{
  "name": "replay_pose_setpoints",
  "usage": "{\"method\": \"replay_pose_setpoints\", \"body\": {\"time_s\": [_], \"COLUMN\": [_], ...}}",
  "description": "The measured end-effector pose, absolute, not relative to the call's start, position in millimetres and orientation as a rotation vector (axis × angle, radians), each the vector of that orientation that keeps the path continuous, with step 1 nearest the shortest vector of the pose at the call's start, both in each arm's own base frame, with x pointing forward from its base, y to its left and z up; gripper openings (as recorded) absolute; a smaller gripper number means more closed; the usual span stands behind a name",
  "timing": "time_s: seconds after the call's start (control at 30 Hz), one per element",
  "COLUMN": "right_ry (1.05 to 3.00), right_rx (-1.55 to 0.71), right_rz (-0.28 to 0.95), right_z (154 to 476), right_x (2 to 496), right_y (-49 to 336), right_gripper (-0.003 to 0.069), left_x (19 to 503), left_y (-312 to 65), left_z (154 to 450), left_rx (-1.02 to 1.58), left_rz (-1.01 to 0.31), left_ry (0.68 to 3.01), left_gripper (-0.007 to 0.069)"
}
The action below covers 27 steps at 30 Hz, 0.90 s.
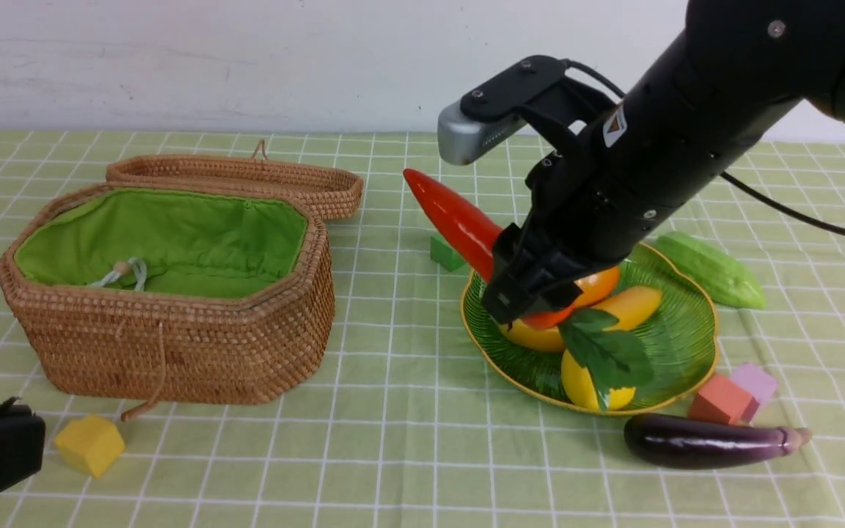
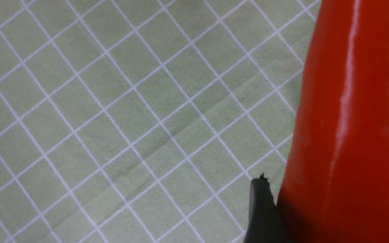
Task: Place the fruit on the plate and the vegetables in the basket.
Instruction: Use the right arm to grab a carrot and put it into the left basket
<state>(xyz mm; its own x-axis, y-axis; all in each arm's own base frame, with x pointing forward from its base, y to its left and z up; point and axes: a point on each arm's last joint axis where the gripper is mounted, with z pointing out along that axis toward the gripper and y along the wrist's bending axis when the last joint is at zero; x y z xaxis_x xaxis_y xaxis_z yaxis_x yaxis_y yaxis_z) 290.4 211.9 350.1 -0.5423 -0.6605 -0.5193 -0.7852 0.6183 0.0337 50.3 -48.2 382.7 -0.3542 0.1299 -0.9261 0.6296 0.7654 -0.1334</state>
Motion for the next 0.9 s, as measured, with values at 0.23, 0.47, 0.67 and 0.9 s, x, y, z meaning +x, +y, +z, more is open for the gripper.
{"method": "replay_pose_setpoints", "body": {"time_s": [0.23, 0.47, 0.67, 0.9], "right_ry": [2.288, 2.008, 1.838, 1.744], "right_rx": [-1.078, -1.147, -1.166, -1.101], "right_rz": [0.449, 0.519, 0.556, 0.636], "right_z": [356.5, 369.5, 371.8, 364.7], "right_x": [294.7, 286.6, 291.2, 310.1], "right_y": [220.1, 258.0, 309.5, 358.5], "right_gripper": [0.039, 0.039, 0.039, 0.039], "left_x": [53.1, 63.0, 71.7, 75.1], "left_y": [-46.0, -33.9, -17.7, -8.4], "left_z": [384.5, 388.1, 393.6, 398.2], "left_rx": [0.579, 0.463, 0.218, 0.071], "left_rz": [-0.531, -0.371, -0.266, -0.229], "left_ry": [1.859, 1.828, 1.801, 1.758], "left_gripper": [-0.0013, -0.0013, -0.0013, -0.0013]}}
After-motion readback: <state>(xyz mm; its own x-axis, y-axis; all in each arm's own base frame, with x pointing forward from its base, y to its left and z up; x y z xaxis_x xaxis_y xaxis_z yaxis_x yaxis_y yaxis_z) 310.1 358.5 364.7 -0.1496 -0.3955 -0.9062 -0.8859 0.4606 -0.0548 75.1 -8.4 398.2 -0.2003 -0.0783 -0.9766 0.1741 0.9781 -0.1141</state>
